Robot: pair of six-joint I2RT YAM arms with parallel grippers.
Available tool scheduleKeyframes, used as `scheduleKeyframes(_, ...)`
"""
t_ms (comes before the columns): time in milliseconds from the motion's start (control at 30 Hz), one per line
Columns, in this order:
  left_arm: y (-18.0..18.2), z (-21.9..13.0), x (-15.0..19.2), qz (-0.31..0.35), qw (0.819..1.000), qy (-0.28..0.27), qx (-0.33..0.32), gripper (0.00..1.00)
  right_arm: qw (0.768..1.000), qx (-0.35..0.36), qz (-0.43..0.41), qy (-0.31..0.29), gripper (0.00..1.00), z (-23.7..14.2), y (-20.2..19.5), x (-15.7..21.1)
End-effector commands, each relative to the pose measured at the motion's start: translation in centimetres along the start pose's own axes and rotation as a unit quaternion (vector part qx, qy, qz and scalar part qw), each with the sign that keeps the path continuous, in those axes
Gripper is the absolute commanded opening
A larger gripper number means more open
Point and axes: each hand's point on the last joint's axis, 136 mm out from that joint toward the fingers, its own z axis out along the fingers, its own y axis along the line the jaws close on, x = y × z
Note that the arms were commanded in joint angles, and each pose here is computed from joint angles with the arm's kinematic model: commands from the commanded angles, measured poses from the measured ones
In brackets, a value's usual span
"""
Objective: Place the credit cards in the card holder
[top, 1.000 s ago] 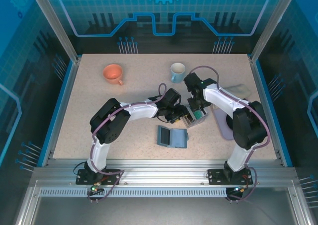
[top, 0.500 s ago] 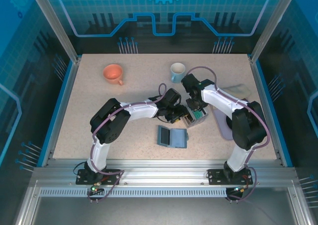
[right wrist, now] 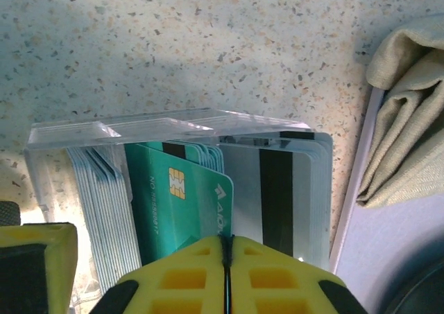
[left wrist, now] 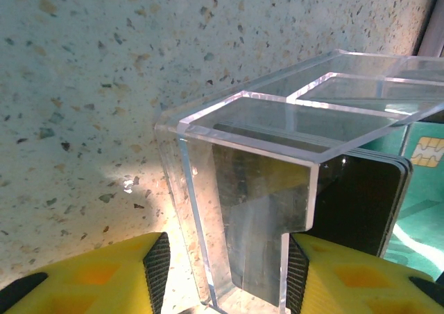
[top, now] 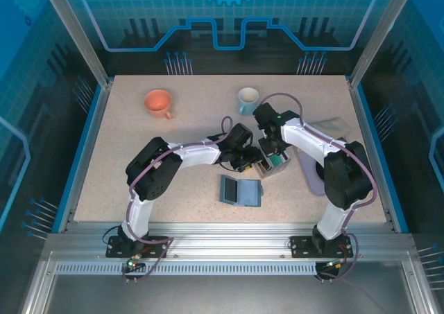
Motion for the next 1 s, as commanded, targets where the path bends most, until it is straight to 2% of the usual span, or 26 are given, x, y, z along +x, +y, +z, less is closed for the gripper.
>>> scheduleKeyframes(0,3.1,1.1,0.7,-0.016,0.999,0.023,-0.045,0.49,1.0,-0.018,0.002,0.001,0.03,-1.3,0.4,0.1)
scheduleKeyframes(100,2.9,1.0,0.6,-0.013,0.999,0.021,-0.043,0.49,0.999,-0.044,0.011,-0.006,0.0,-2.2,0.9,0.1)
scheduleKeyframes(400,1.8,0.0,0.4,0.005,0.999,0.014,-0.03,0.5,0.993,-0.111,0.045,-0.023,0.0,-4.5,1.6,0.6)
scheduleKeyframes(733,-1.2,-3.6,0.1,0.04,0.999,-0.015,0.022,0.56,0.981,-0.159,0.096,-0.05,0.0,-6.5,0.8,0.5)
scheduleKeyframes(900,-2.7,-7.0,-0.3,0.043,0.995,-0.037,0.078,0.62,0.959,-0.223,0.146,-0.092,0.0,-9.5,0.6,0.0)
scheduleKeyframes(967,-3.5,-9.0,-0.5,0.044,0.991,-0.042,0.12,0.67,0.939,-0.273,0.174,-0.113,0.0,-11.0,0.6,-0.3)
